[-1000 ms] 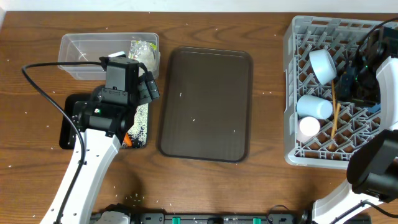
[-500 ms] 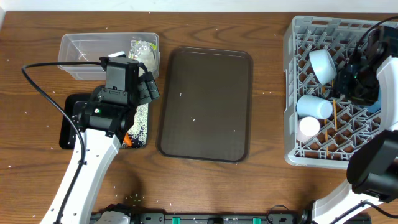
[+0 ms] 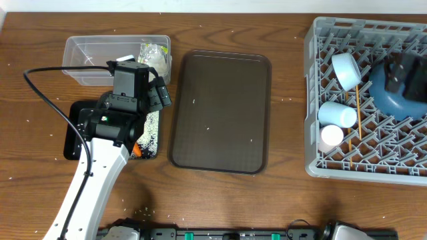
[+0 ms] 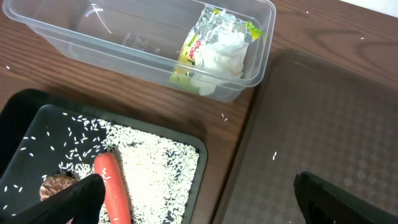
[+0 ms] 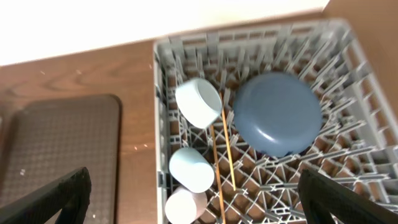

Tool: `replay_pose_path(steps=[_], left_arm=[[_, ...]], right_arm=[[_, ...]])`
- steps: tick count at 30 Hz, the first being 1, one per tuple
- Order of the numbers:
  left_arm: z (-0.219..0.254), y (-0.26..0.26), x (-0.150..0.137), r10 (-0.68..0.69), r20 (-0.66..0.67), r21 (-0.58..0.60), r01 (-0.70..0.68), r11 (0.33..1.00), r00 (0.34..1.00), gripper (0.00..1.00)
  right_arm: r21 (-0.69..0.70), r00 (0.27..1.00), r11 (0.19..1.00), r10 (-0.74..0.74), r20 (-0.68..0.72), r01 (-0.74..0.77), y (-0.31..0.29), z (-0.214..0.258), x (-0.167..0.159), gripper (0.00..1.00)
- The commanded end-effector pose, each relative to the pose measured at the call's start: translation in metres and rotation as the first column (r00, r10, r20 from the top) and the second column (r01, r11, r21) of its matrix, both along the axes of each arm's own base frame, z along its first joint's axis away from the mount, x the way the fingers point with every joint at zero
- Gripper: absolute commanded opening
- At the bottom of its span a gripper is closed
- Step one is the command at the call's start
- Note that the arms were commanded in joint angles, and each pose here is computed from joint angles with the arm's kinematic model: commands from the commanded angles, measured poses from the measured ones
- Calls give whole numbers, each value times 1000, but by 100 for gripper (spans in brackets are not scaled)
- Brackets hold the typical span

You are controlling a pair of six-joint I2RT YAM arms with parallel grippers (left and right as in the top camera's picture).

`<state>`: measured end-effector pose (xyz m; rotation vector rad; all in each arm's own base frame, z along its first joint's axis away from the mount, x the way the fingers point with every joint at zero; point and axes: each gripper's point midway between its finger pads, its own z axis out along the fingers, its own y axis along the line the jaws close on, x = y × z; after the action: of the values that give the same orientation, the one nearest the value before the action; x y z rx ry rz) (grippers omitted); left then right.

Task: Sort waste into correct bins and load items into the dishwasher rack

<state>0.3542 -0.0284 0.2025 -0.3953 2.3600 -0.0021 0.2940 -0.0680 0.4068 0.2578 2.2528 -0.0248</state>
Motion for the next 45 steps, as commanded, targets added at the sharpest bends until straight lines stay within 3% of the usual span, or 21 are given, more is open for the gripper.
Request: replay_pose_path(steps=[1, 8, 21, 25, 34, 39, 45], left_arm=[[4, 3, 3, 19, 11, 1, -19, 1000, 1000, 98], [4, 3, 3, 19, 11, 1, -19, 1000, 1000, 98], [4, 3, 3, 19, 11, 1, -19, 1000, 1000, 98], [4, 3, 3, 19, 11, 1, -19, 1000, 1000, 98], [4, 3, 3, 19, 11, 1, -19, 1000, 1000, 98], [4, 3, 3, 19, 11, 1, -19, 1000, 1000, 98], [4, 3, 3, 19, 11, 1, -19, 1000, 1000, 98]], right_arm=[[10, 1000, 1000, 18, 25, -18, 8, 6, -8, 99], [-23, 992, 1000, 20, 127, -17, 18, 34, -41, 99], [-28, 986, 997, 81, 145, -77, 41, 32, -70, 99], [-19, 989, 996, 94, 114, -93, 47, 10, -84, 99], [-40, 995, 996, 82, -56, -85, 50, -90, -124, 99], [-85, 989, 993, 85, 118, -76, 46, -106, -100, 99], [-134, 916, 989, 109, 386, -61, 45, -122, -61, 99]])
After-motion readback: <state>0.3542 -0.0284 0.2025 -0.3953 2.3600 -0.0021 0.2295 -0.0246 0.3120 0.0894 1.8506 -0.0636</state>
